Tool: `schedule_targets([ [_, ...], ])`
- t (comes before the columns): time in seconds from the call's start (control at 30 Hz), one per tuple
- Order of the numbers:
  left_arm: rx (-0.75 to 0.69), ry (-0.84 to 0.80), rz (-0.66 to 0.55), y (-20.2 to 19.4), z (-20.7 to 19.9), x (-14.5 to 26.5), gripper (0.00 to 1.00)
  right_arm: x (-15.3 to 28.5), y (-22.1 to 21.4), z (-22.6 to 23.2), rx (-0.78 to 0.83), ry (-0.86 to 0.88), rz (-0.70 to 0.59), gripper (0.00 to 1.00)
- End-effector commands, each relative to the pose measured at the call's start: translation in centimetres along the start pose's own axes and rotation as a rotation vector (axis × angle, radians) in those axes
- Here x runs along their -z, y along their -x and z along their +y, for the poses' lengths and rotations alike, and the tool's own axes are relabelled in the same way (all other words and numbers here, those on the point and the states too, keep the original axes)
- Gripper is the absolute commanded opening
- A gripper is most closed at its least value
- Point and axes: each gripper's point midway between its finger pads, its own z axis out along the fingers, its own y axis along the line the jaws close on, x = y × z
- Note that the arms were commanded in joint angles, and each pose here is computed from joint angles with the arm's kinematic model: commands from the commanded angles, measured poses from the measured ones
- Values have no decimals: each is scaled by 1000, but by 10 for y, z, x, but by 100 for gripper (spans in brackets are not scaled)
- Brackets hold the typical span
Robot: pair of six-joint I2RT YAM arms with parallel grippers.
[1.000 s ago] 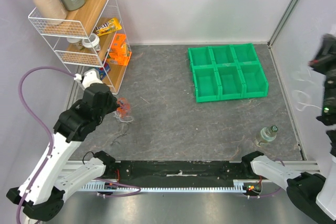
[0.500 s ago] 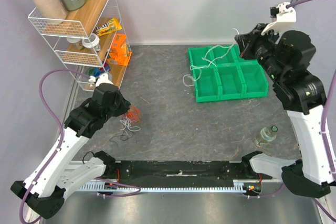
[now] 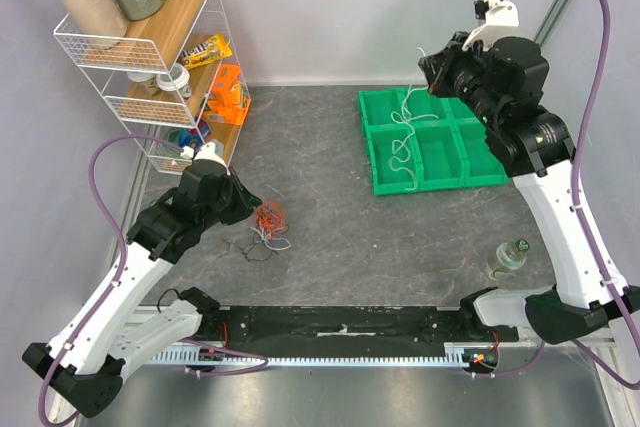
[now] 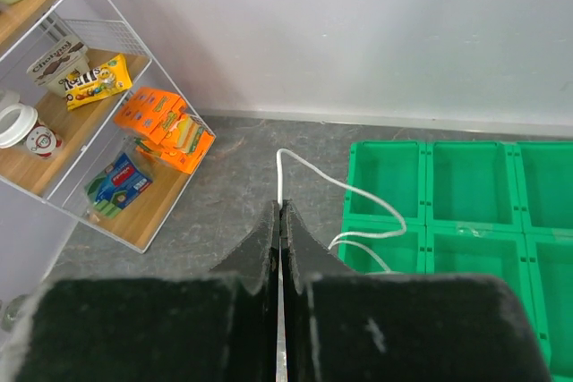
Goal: Untangle the cables
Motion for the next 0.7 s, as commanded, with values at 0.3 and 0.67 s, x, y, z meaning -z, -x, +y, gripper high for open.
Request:
schedule_targets([
  [0.3, 23, -114, 7, 0, -22, 0, 2, 0, 27, -5, 77, -30, -97, 0],
  [0.67, 18, -140, 32, -2, -29, 6, 2, -35, -72, -33, 71, -77, 86, 0],
])
